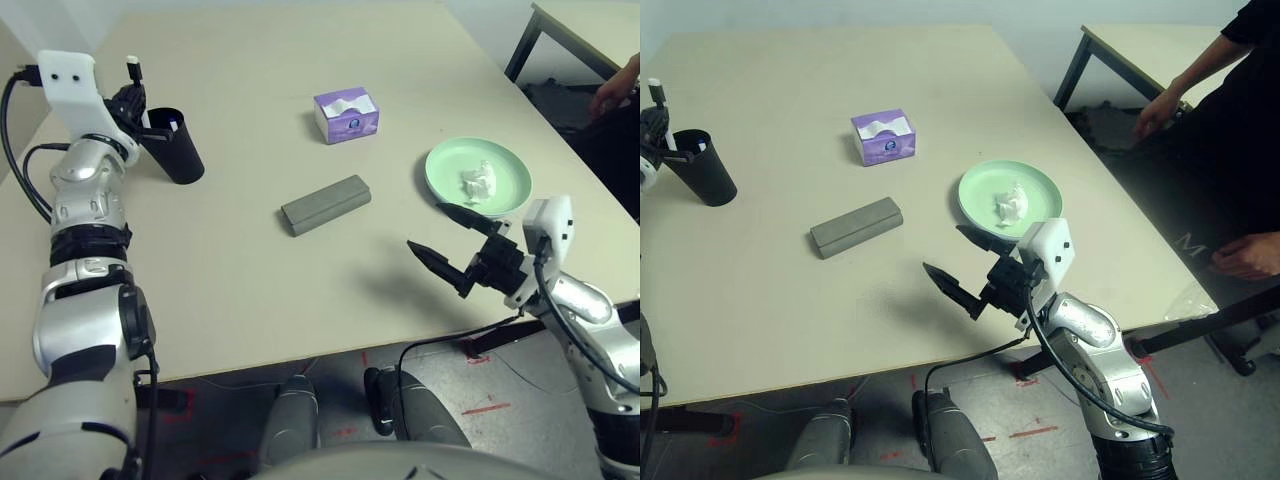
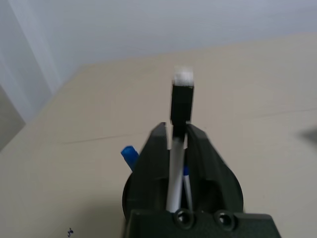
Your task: Organize and tidy the items on the table.
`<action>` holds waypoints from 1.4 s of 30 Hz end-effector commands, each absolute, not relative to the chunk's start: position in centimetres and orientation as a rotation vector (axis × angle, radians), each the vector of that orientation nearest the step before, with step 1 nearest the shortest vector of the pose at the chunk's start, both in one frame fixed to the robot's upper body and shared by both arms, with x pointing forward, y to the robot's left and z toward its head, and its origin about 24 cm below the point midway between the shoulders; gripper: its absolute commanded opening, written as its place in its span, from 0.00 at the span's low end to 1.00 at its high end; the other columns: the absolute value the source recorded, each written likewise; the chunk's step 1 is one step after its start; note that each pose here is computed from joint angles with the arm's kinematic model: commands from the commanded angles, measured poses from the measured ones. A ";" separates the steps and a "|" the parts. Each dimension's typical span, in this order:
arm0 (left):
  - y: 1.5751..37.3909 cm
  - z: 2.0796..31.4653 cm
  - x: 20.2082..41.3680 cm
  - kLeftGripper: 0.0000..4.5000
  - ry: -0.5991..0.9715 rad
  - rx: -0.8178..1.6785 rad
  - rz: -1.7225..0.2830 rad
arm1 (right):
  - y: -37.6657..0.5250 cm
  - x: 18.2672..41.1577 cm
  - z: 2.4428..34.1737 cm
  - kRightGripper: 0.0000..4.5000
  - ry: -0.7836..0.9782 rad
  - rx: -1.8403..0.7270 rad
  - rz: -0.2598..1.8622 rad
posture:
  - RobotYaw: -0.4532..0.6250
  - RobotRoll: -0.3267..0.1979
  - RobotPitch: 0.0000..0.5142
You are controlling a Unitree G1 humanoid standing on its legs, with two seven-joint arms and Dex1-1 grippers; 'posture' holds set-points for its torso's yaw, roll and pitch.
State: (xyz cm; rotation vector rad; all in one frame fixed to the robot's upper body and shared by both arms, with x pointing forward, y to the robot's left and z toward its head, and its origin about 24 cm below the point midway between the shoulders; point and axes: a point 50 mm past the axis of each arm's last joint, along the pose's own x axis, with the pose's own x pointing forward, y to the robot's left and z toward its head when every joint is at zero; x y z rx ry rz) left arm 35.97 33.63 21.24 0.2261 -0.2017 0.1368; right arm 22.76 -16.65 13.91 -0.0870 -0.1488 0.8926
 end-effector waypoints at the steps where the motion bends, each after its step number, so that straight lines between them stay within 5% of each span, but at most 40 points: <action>1: 33.9 20.7 35.6 0.45 -0.199 0.207 0.148 | -16.8 22.7 14.0 1.00 -0.141 -0.096 0.902 | 0.36 0.62 0.32; 8: 34.3 21.0 35.0 0.98 -0.207 0.196 0.161 | -17.0 22.6 14.0 1.00 -0.138 -0.098 0.899 | 0.36 0.62 0.32; 16: 34.4 22.7 33.7 0.99 -0.276 0.170 0.124 | -18.1 23.1 15.1 1.00 -0.190 -0.097 0.823 | 0.37 0.62 0.33; 23: 37.1 24.3 29.4 0.99 -0.335 0.163 0.180 | -23.2 23.2 18.1 1.00 -0.312 -0.115 0.501 | 0.36 0.62 0.33; 32: 38.5 19.2 24.0 0.99 -0.161 0.210 0.199 | -32.1 20.7 17.9 1.00 -0.312 -0.249 0.111 | 0.36 0.62 0.37; 42: 38.0 13.9 21.6 0.99 -0.014 0.228 0.174 | -36.9 19.2 14.6 1.00 -0.232 -0.268 -0.028 | 0.38 0.62 0.38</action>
